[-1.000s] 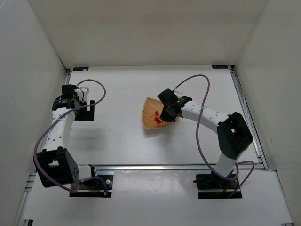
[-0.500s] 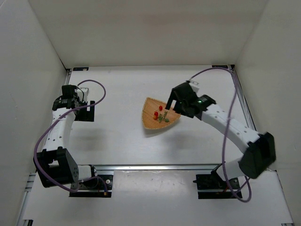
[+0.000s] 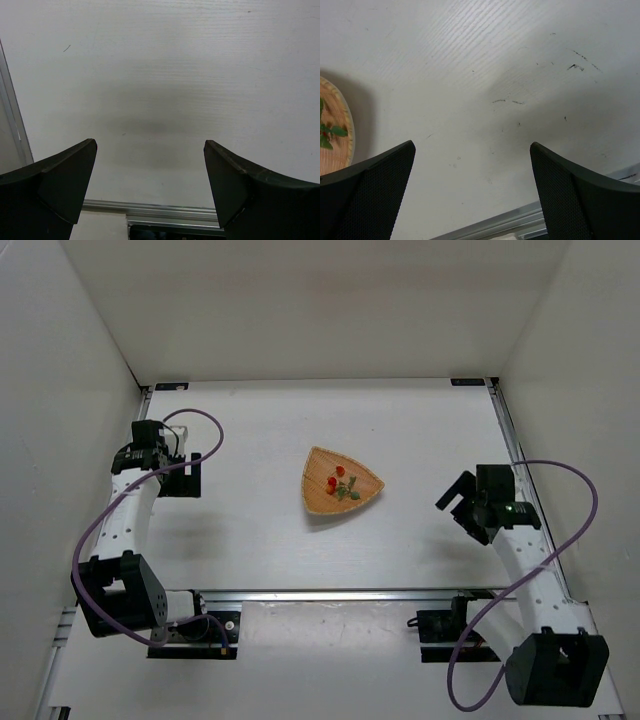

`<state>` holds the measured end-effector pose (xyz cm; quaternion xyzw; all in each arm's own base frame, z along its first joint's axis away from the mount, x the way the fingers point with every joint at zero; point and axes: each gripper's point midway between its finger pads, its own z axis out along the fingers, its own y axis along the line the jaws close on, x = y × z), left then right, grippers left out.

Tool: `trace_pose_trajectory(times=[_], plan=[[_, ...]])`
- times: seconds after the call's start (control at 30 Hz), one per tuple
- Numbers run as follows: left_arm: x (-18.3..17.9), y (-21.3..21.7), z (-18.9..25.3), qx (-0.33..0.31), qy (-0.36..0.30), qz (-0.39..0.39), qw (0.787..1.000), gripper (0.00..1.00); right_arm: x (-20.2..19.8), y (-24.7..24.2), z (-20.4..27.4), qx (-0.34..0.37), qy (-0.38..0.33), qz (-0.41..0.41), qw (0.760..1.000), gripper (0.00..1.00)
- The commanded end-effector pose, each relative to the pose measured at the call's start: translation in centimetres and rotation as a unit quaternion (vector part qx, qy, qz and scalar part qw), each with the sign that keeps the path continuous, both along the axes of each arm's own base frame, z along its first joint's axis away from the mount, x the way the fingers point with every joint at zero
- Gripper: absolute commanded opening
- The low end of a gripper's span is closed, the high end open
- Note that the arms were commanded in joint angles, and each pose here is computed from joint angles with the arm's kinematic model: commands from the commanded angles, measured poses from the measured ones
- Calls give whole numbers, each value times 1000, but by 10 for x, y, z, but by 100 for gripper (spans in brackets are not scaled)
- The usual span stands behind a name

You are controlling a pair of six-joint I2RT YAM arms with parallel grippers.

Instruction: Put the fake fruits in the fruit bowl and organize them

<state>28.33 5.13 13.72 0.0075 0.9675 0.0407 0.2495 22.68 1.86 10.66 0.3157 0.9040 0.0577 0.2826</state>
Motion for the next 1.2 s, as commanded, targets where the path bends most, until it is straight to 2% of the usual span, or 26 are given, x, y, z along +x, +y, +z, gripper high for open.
trace_pose_trajectory(times=[0.0,0.8,1.07,1.17], plan=[[3,1,11,-7,-12,15,1000,100,-5,1,4,11,-21,19,1000,100],[3,2,18,-5,-12,21,1000,100,-15,-6,-12,11,12,6,1000,100],[3,2,17,-6,-7,21,1000,100,-13,-1,-13,24,12,15,1000,100],[3,2,17,-6,-7,21,1000,100,-4,7,-5,40,-17,34,999,100]])
